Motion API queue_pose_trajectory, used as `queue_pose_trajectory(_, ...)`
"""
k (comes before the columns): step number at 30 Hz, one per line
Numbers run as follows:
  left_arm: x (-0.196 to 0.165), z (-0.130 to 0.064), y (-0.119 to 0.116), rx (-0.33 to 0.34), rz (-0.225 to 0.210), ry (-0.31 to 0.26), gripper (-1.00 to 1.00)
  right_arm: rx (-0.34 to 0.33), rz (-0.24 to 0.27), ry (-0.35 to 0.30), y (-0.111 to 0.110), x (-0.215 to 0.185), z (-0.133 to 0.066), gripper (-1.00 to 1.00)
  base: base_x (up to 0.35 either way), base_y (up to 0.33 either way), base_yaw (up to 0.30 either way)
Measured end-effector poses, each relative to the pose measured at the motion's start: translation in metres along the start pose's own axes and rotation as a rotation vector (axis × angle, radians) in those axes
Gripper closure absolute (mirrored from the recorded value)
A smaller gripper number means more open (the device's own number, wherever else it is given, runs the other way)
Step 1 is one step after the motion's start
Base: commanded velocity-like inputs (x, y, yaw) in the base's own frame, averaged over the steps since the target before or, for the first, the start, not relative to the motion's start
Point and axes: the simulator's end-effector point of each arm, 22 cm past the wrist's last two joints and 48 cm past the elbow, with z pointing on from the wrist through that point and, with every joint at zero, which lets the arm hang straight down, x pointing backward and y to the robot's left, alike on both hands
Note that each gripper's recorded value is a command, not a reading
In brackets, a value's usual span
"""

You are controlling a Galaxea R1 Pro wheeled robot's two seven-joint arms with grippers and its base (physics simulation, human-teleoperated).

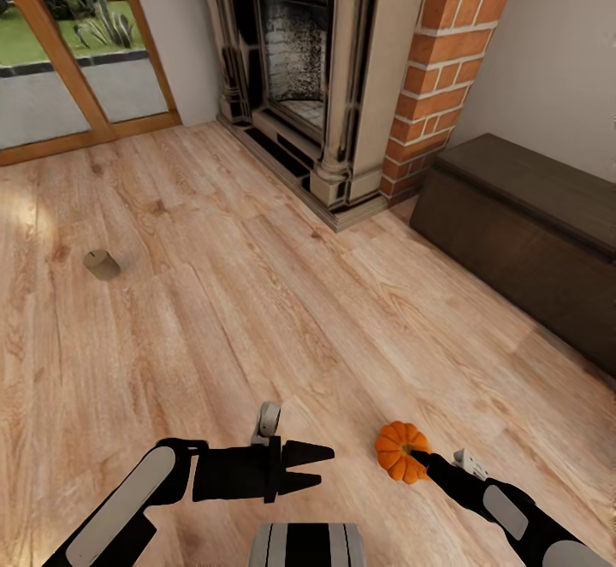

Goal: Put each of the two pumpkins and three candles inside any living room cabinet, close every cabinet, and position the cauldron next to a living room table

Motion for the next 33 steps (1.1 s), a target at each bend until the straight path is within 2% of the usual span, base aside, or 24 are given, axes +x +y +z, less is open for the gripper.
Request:
queue_pose_trajectory(13,0.001,0.001,0.0,-0.003,0.001,0.001,-1.0,0.0,0.0,-0.001,0.0,0.0,0.0,-1.0,0.027,-0.105,0.0)
queue_pose_trajectory(22,0.001,0.001,0.001,-0.007,0.002,0.001,-1.0,0.002,0.0,0.0,-0.001,0.0,0.0,-1.0,0.099,0.026,0.0)
queue_pose_trajectory(27,0.0,0.001,0.001,-0.007,0.001,0.0,-1.0,0.025,0.013,0.015,-0.013,0.009,-0.001,-1.0,0.028,0.015,0.0)
queue_pose_trajectory(33,0.001,0.001,0.001,-0.007,0.001,0.001,-1.0,0.03,0.016,0.02,-0.016,0.011,-0.001,-1.0,0.003,0.001,0.0)
